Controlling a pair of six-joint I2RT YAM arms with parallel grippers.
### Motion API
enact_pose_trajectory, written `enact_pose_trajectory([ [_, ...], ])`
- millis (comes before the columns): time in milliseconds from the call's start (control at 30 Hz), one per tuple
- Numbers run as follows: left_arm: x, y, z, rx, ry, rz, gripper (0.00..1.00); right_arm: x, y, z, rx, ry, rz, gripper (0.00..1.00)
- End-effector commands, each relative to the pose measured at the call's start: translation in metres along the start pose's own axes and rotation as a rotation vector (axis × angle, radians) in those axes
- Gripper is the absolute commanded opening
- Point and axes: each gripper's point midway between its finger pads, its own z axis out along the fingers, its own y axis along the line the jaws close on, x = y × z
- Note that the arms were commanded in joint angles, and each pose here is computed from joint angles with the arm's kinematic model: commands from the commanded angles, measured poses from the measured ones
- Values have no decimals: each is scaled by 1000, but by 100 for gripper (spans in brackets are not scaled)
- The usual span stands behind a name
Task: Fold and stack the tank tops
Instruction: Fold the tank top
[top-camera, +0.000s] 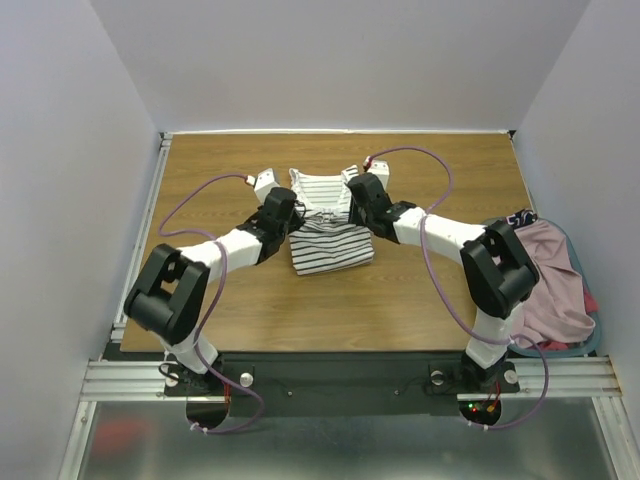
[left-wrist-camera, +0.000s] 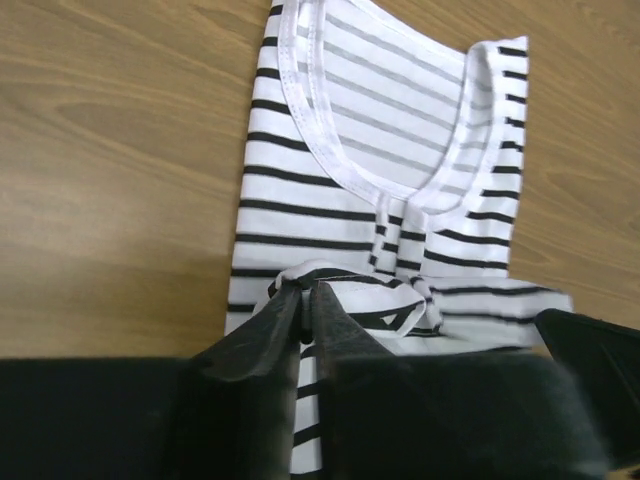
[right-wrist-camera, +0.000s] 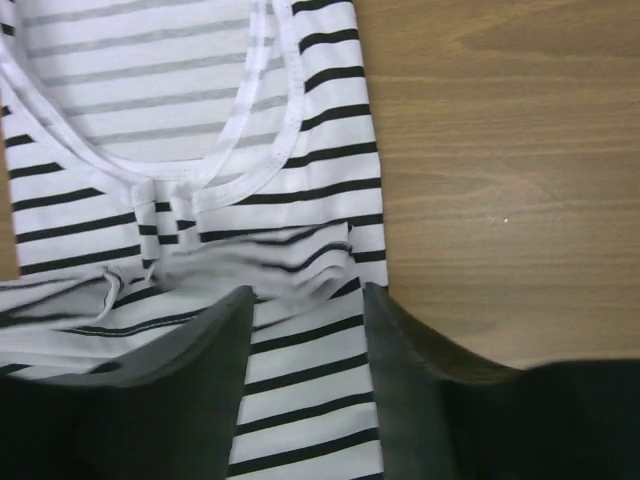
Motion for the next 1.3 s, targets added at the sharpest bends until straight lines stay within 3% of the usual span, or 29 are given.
enact_pose_trajectory([
  [0, -26, -34, 17, 143, -35, 53, 37, -32, 11, 6, -48, -61, 40, 58],
  [67, -31, -40, 18, 165, -42, 66, 40, -37, 11, 5, -49, -71, 41, 72],
  [167, -39, -51, 14, 201, -54, 64, 44, -45, 12, -2, -56, -90, 48, 78],
  [433, -42, -48, 18, 175, -49, 69, 43, -43, 15, -9, -94, -73, 55, 78],
  [700, -32, -39, 32, 128, -8, 57, 38, -31, 12, 14, -45, -56, -14, 78],
  [933, -40, 17, 19, -123, -43, -47, 37, -25, 11, 32, -34, -36, -50, 77],
  [1033, -39, 31, 17, -132, -39, -86, 38, -28, 14, 37, -45, -33, -63, 65],
  [1267, -25, 23, 32, -67, 48, -52, 38, -30, 11, 53, -45, -21, -57, 59],
])
